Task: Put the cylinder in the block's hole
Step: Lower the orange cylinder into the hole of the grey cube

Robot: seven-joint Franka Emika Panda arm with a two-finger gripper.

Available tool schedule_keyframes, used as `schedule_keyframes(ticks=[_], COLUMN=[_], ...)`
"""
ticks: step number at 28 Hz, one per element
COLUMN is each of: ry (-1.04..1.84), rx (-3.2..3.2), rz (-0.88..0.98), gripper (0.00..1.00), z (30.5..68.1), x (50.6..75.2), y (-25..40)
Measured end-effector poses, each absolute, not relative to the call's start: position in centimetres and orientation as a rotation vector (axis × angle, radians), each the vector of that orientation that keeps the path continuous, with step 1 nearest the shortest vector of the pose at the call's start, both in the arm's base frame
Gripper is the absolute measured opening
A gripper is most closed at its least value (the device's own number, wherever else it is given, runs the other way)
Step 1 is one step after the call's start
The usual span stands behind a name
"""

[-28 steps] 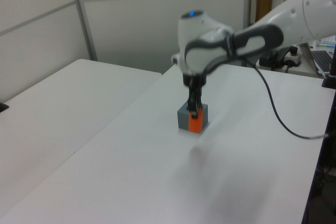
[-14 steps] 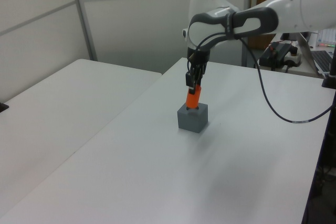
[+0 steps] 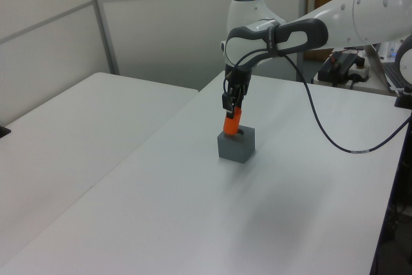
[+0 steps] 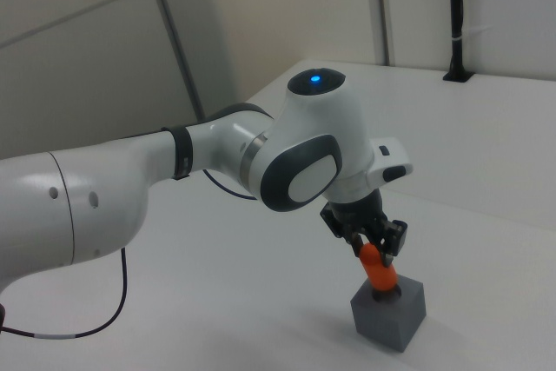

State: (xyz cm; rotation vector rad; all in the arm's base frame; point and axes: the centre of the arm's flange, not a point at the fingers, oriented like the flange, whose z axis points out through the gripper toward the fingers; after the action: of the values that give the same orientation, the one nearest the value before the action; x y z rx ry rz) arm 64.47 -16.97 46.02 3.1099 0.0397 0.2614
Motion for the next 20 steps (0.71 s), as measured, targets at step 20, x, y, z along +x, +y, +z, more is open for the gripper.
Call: schedule_keyframes(ticks=[20], ry=[0.016], rx=[3.110], rz=[0.234], gripper=[0.50], z=[45.06], x=[64.27], y=[-18.00])
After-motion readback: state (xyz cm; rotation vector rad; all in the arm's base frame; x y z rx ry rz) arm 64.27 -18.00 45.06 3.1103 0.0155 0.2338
